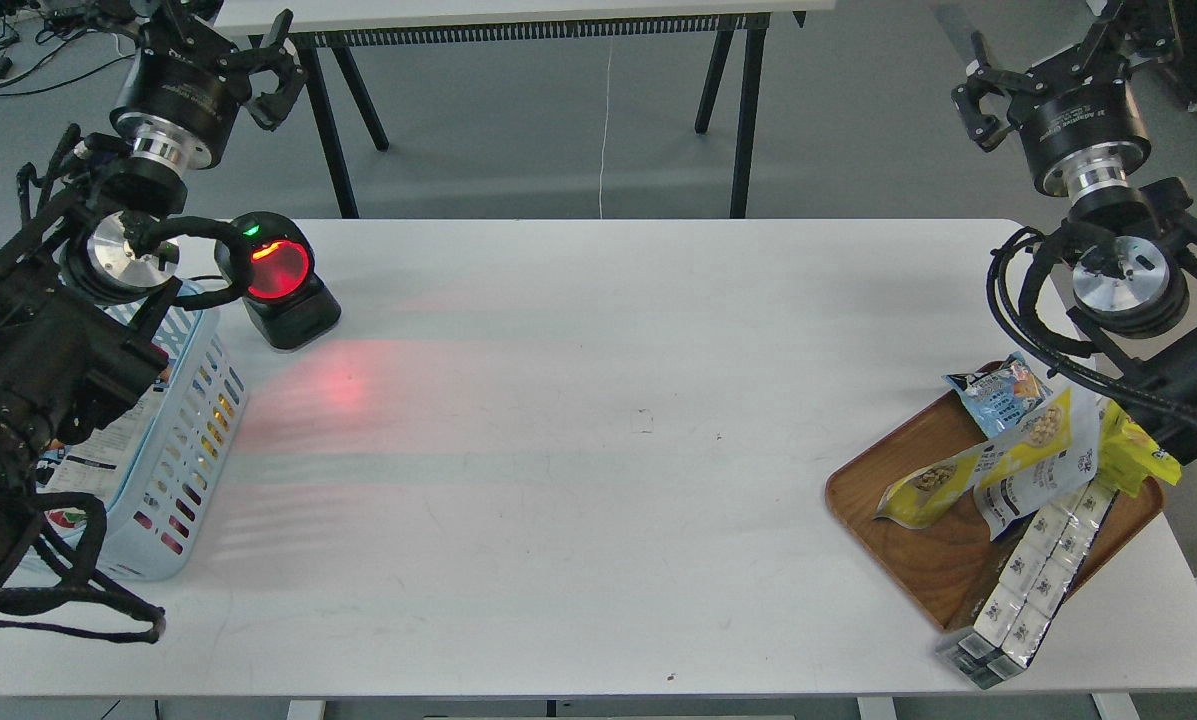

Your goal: Scan snack and place in basket

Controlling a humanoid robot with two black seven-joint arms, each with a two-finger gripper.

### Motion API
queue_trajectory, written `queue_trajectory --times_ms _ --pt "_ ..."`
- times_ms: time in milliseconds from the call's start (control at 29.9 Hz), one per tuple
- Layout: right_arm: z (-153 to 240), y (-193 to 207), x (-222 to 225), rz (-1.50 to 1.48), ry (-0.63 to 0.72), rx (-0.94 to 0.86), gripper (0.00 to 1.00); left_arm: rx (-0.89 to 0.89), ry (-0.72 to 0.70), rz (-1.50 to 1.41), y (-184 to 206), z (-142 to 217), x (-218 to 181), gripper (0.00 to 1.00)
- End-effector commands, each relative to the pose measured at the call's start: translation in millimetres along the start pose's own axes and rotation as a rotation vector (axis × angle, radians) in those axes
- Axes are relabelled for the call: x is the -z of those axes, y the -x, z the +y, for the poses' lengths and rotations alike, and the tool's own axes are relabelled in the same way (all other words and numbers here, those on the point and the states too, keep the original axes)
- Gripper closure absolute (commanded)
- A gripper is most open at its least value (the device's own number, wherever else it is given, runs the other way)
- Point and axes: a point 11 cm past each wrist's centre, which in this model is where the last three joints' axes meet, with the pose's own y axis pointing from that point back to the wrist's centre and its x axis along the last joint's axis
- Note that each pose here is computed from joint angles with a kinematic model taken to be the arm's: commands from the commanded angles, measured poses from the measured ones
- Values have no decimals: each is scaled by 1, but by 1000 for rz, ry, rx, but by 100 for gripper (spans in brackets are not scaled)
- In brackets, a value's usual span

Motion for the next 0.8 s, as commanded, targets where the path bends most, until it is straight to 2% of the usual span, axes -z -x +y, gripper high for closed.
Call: queue_trajectory --times_ms 0,267,467,768 --pt "0 0 1 1 1 6 1 -1 3 0 0 0 -1 0" --pt "-3 9 12 51 9 60 1 8 -3 -9 3 -2 -1 0" --pt "-12 67 37 382 52 332 1 9 -5 -16 3 -2 -3 0" --pt "-6 145 8 825 218 758 1 10 -7 -18 3 -2 -3 0"
